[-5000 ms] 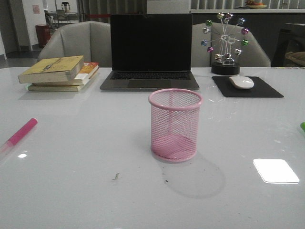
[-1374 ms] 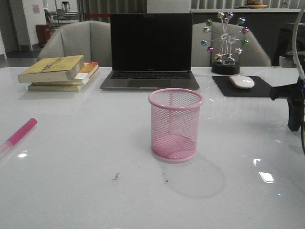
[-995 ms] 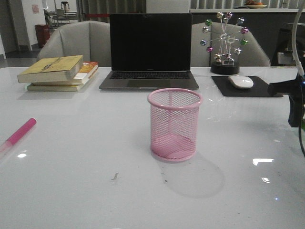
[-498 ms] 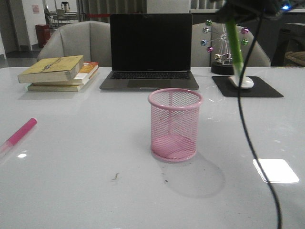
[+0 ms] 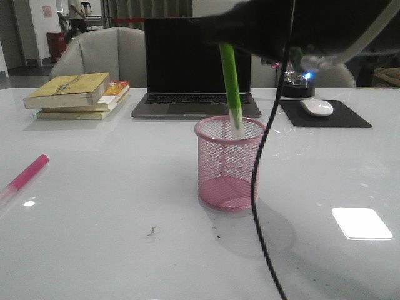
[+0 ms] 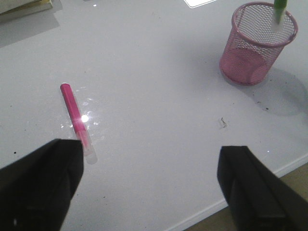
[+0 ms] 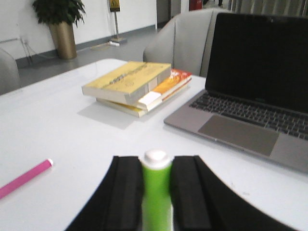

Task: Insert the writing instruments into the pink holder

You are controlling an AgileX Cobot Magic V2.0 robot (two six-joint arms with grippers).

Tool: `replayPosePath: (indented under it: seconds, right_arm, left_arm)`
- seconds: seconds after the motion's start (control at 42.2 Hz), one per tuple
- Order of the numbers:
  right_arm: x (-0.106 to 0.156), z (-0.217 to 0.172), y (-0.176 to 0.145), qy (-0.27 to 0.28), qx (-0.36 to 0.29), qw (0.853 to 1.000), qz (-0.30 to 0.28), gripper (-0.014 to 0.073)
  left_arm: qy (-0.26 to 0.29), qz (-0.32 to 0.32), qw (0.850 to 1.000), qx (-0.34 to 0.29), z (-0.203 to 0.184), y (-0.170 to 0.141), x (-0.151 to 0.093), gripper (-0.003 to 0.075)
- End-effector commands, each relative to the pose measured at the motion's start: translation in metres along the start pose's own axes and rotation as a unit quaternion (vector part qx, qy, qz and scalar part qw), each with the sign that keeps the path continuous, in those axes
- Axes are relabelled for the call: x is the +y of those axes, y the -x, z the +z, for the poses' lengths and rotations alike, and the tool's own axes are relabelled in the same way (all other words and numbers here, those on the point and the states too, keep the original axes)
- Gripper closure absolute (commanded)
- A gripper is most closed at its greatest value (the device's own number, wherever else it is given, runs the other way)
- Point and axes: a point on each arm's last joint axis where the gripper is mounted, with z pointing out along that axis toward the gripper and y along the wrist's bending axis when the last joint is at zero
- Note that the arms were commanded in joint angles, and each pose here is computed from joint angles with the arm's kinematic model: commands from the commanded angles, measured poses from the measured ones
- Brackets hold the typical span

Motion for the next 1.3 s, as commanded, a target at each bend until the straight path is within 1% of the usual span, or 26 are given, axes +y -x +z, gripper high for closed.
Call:
replayPosePath:
  seconds: [0.0,0.047,0.19,0.237,0.284,0.355,0.45,0.521,0.64,0.735,0.782,0.924,1.066,1.161,1.28]
  right_arm:
    - [0.002,0.004,0.012,0.01,-0.051,0.999,-0.005,0.0459]
    - [0.001,0.007,0.005,0.009,-0.036,0.999,-0.005,0.0417]
    - [0.0,0.011,-0.009,0.006,0.002,1.0,-0.004,0.021]
    - [0.0,0.01,-0.007,0.005,0.0,1.0,-0.004,0.0163]
    - [0.001,0.008,-0.001,0.005,-0.003,1.0,-0.005,0.0143]
    - [0.002,-0.002,0.015,0.004,-0.008,1.0,-0.006,0.0142]
    - [0.003,-0.027,0.044,-0.001,0.0,1.0,-0.009,0.0146]
    - [0.004,-0.051,0.063,-0.007,0.027,1.0,-0.011,0.0146]
    - [0.005,-0.097,0.081,-0.021,0.095,0.995,-0.011,0.0146]
    - [0.005,-0.129,0.087,-0.03,0.144,0.989,-0.011,0.0146]
    - [0.005,-0.145,0.087,-0.035,0.173,0.984,-0.01,0.0146]
    - [0.005,-0.175,0.086,-0.04,0.22,0.975,-0.021,0.0146]
    - [0.005,-0.191,0.085,-0.036,0.234,0.971,-0.033,0.0146]
    - [0.005,-0.193,0.084,-0.037,0.239,0.97,-0.033,0.0146]
    - [0.005,-0.193,0.085,-0.037,0.237,0.97,-0.033,0.0146]
  left_arm:
    - [0.002,0.0,0.999,-0.048,-0.006,0.014,0.0,0.0106]
    - [0.002,0.0,0.999,-0.048,-0.006,0.014,0.0,0.0106]
    - [0.002,0.0,0.999,-0.048,-0.006,0.014,0.0,0.0106]
    - [0.002,0.0,0.999,-0.048,-0.006,0.014,0.0,0.0106]
    - [0.002,0.0,0.999,-0.048,-0.006,0.014,0.0,0.0106]
    - [0.002,0.0,0.999,-0.048,-0.006,0.014,0.0,0.0106]
    - [0.002,0.0,0.999,-0.048,-0.006,0.014,0.0,0.0106]
    - [0.002,-0.001,0.999,-0.047,-0.005,0.014,0.0,0.0106]
    - [0.0,0.001,1.0,-0.026,0.001,0.012,0.0,0.0106]
    - [0.004,0.003,1.0,0.012,0.011,0.009,0.003,0.0106]
    - [0.011,-0.015,0.999,0.031,0.018,0.007,0.006,0.0106]
    - [0.034,-0.061,0.993,0.094,0.04,0.01,0.021,0.0106]
    - [0.055,-0.092,0.985,0.133,0.067,0.02,0.043,0.0106]
    - [0.07,-0.126,0.978,0.15,0.089,0.029,0.061,0.0106]
    - [0.081,-0.143,0.971,0.171,0.122,0.036,0.082,0.0106]
